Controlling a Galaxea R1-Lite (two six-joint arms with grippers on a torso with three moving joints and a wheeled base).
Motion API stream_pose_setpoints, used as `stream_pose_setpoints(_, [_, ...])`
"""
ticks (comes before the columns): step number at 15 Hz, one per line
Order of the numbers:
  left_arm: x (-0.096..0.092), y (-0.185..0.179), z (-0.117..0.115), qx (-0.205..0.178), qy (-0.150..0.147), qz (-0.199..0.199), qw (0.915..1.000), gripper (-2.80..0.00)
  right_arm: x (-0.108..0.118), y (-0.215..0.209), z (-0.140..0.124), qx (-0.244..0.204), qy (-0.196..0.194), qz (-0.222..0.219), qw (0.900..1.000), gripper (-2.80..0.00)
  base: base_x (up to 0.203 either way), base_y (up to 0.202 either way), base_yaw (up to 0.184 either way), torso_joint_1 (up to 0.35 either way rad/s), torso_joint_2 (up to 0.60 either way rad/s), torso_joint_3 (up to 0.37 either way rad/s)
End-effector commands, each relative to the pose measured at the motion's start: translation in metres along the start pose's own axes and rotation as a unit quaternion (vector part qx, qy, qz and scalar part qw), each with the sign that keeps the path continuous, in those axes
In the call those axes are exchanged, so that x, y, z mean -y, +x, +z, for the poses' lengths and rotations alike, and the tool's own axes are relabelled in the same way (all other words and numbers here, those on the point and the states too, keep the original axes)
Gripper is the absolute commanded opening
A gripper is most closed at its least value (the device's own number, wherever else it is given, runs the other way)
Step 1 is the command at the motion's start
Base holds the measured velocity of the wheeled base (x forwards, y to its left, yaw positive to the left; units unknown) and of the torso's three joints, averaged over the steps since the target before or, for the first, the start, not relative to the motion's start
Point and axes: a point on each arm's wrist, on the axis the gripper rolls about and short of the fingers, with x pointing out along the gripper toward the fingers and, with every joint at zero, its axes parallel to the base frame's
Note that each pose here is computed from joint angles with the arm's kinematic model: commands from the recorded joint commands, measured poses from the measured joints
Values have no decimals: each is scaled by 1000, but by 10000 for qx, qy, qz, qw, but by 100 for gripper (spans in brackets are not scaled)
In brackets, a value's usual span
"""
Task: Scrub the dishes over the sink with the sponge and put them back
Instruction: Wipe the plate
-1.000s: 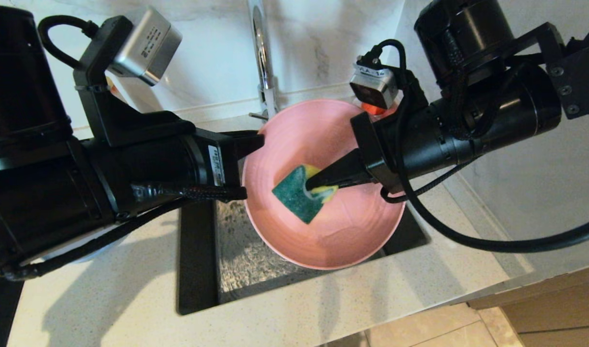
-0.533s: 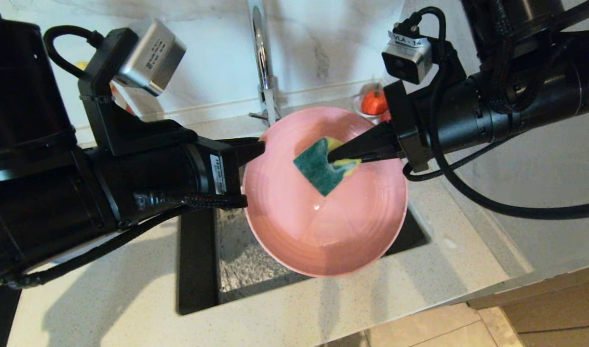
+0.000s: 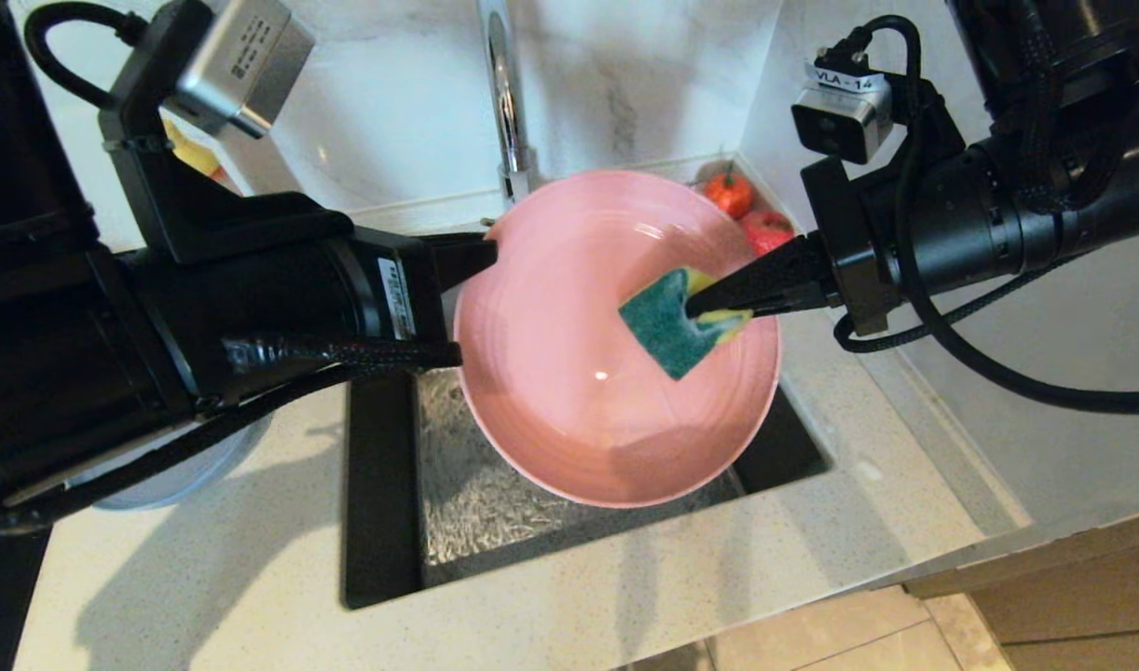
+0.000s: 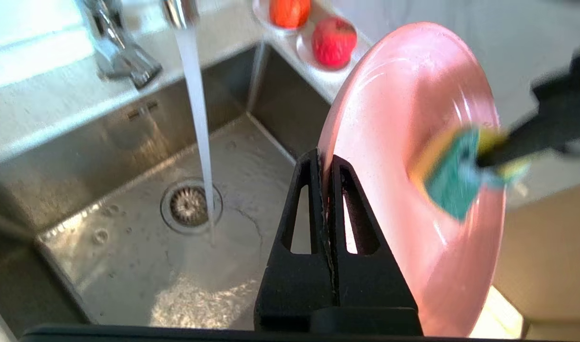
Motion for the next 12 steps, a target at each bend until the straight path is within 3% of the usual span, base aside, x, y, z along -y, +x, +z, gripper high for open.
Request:
stream_pose_setpoints(1, [-1,0,7,133,-23,25,9999,-280,2,-2,-6,-82,42,-31,10000,-280,0,0,0,0,0,0])
stream_pose_setpoints(4, [-1,4,6,104,-28,51,9999,-280,5,2,-11,-217,33,-40,9998,-280,0,0,0,0,0,0])
stream_pose_setpoints(12, [2,23,6,57,-27,48,10000,-280,-12,36,-15,-574,-130,250,9980,-280,0,0,0,0,0,0])
